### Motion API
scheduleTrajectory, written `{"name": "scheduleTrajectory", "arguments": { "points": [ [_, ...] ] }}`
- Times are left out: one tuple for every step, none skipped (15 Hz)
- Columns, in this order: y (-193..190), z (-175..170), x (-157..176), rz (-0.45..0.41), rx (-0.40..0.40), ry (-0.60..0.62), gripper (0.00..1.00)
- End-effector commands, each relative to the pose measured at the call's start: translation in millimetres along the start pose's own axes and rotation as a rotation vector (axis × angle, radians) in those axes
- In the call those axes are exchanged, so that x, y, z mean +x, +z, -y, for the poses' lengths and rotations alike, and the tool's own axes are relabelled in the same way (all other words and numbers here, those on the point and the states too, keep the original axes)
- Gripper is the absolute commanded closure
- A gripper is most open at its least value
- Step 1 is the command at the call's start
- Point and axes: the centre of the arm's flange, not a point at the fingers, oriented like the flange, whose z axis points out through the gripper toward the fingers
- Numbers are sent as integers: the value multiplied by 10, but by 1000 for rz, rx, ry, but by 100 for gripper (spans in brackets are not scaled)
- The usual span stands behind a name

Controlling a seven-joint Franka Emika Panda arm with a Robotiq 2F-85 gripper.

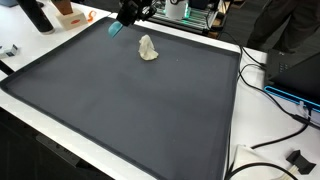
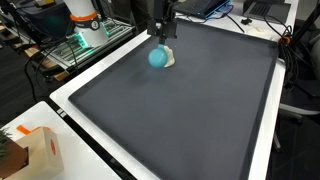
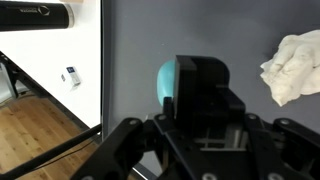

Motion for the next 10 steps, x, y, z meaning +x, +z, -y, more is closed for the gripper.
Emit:
{"name": "scheduleTrajectory", "arguments": {
  "points": [
    [-236, -258, -202, -1, 118, -31, 75],
    [-293, -315, -223, 3, 148, -34, 75],
    [-356, -390, -245, 10, 180, -39, 75],
    [-417, -470, -266, 12, 218, -49, 75],
    [-475, -542, -285, 16, 258, -55, 75],
    [-530, -624, -306, 17, 299, -57, 75],
    [-583, -708, -327, 14, 342, -60, 75],
    [-630, -792, -337, 14, 387, -65, 75],
    [-670, -875, -364, 11, 431, -66, 75],
    [-701, -956, -390, 12, 473, -68, 75]
  ]
}}
